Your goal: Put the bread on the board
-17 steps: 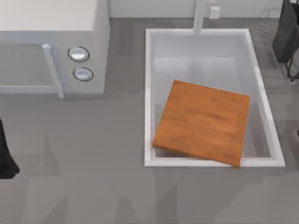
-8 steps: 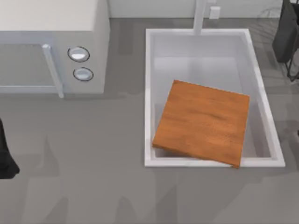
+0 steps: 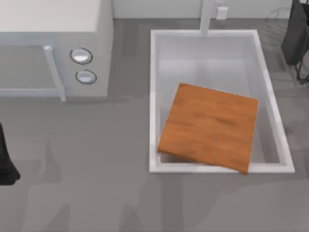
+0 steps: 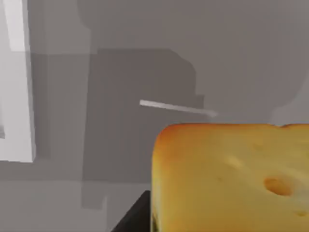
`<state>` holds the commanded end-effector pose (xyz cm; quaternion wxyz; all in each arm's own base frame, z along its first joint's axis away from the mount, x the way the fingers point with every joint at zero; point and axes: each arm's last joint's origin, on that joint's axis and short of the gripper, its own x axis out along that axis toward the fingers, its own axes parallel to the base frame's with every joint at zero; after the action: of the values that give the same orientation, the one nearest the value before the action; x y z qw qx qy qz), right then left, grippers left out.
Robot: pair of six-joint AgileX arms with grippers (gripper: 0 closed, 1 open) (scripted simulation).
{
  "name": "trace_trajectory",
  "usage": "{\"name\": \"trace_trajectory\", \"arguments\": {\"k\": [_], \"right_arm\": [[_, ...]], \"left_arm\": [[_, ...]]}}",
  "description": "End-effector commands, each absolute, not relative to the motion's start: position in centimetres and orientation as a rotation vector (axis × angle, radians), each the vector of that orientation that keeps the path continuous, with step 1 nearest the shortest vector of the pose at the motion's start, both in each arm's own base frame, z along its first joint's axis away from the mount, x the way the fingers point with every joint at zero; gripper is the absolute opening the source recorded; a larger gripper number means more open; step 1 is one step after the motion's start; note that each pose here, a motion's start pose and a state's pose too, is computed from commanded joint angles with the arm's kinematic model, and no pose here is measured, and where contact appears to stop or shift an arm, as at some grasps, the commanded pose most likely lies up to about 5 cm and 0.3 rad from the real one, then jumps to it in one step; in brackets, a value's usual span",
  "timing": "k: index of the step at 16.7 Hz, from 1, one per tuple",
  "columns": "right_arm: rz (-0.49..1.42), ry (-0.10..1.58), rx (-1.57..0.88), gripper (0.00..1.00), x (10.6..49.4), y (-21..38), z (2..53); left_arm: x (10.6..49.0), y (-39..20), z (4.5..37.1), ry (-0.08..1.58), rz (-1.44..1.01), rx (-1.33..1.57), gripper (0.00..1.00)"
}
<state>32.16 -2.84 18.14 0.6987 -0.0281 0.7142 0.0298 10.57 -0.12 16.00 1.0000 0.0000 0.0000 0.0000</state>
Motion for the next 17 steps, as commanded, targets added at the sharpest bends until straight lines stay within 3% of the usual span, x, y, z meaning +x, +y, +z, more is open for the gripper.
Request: {"name": "trace_trajectory", "arguments": {"k": [4,10,13,17], "right_arm": [[0.063,1.569,-0.064,0.0,31.8,-2.8,21.6],[0.082,1.575,-0.082,0.0,32.2,-2.5,21.4],[0.217,1.575,-0.215,0.0,34.3,-0.2,21.3],[0.56,1.522,-0.556,0.0,38.1,6.1,20.7]], "left_arm": [[10.6,-0.1,16.0,0.0,0.0,0.0,1.0],[10.6,-0.1,16.0,0.0,0.0,0.0,1.0],[10.6,-0.1,16.0,0.0,0.0,0.0,1.0],[10.6,-0.1,16.0,0.0,0.0,0.0,1.0]]}}
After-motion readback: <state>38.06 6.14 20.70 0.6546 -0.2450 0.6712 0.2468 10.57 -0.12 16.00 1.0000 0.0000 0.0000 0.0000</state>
